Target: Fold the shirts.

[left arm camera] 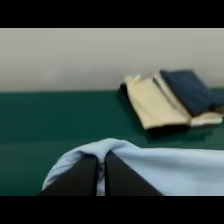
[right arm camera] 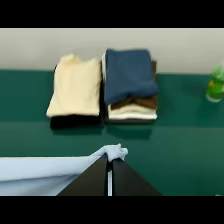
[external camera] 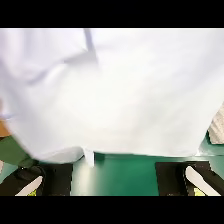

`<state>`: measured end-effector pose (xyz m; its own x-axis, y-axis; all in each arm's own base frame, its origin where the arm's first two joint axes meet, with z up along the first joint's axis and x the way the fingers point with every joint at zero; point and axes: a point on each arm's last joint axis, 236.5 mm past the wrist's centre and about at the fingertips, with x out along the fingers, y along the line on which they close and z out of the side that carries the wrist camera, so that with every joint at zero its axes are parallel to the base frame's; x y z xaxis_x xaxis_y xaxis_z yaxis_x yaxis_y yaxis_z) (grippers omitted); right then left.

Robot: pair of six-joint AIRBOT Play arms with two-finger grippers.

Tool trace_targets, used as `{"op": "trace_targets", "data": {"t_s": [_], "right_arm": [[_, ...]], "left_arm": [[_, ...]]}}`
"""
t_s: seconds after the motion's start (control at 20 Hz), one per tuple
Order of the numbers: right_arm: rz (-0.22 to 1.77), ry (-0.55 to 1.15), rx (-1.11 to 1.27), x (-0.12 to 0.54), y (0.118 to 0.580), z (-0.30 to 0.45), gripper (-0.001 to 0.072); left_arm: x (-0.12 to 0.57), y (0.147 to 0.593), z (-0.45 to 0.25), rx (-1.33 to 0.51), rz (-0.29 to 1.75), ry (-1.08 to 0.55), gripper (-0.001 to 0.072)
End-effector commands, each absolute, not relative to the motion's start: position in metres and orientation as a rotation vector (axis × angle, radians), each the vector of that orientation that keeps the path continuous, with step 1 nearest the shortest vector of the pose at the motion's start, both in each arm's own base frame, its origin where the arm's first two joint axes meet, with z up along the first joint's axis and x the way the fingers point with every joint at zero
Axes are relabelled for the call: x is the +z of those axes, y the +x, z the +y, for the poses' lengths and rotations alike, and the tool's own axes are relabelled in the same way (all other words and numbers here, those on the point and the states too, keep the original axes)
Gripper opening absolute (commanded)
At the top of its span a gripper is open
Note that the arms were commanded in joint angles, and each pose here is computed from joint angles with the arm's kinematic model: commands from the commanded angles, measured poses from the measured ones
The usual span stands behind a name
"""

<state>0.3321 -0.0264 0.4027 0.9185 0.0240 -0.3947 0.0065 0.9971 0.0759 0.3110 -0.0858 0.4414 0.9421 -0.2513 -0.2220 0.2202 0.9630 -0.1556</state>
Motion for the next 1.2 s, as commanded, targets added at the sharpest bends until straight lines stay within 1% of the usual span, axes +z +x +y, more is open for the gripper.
{"op": "trace_targets", "data": {"t_s": [0.0, 0.05, 0.15, 0.3, 0.4, 0.5, 0.65, 0.75, 0.85, 1.0, 1.15], "right_arm": [[0.690, 0.126, 0.095, 0.299, 0.385, -0.010, 0.0018], [0.781, 0.141, 0.111, 0.262, 0.400, -0.006, 0.0018], [0.921, 0.152, 0.113, 0.195, 0.425, -0.004, 0.0018], [1.070, 0.117, 0.089, 0.109, 0.454, -0.008, 0.0018], [1.112, 0.122, 0.087, 0.074, 0.476, -0.009, 0.0018], [1.126, 0.123, 0.089, 0.064, 0.494, -0.011, 0.0018], [1.116, 0.120, 0.083, 0.078, 0.507, -0.020, 0.0018], [1.116, 0.108, 0.079, 0.091, 0.501, -0.028, 0.0018], [1.151, 0.110, 0.046, 0.090, 0.485, -0.044, 0.0018], [1.223, 0.138, 0.015, 0.062, 0.457, -0.056, 0.0018], [1.294, 0.158, 0.012, 0.023, 0.433, -0.051, 0.0018]], "left_arm": [[0.303, 0.371, -0.107, -0.219, 0.657, -0.044, 0.0026], [0.262, 0.390, -0.113, -0.209, 0.749, -0.025, 0.0027], [0.191, 0.426, -0.116, -0.177, 0.867, 0.009, 0.0026], [0.117, 0.482, -0.107, -0.130, 0.931, -0.016, 0.0026], [0.086, 0.508, -0.096, -0.106, 0.940, -0.061, 0.0026], [0.073, 0.519, -0.092, -0.118, 0.936, -0.077, 0.0026], [0.082, 0.518, -0.098, -0.187, 0.934, -0.034, 0.0026], [0.082, 0.499, -0.097, -0.226, 1.016, 0.033, 0.0026], [0.068, 0.473, -0.094, -0.245, 1.139, 0.064, 0.0026], [0.037, 0.448, -0.092, -0.256, 1.261, 0.070, 0.0027], [0.000, 0.430, -0.098, -0.270, 1.331, 0.032, 0.0027]]}}
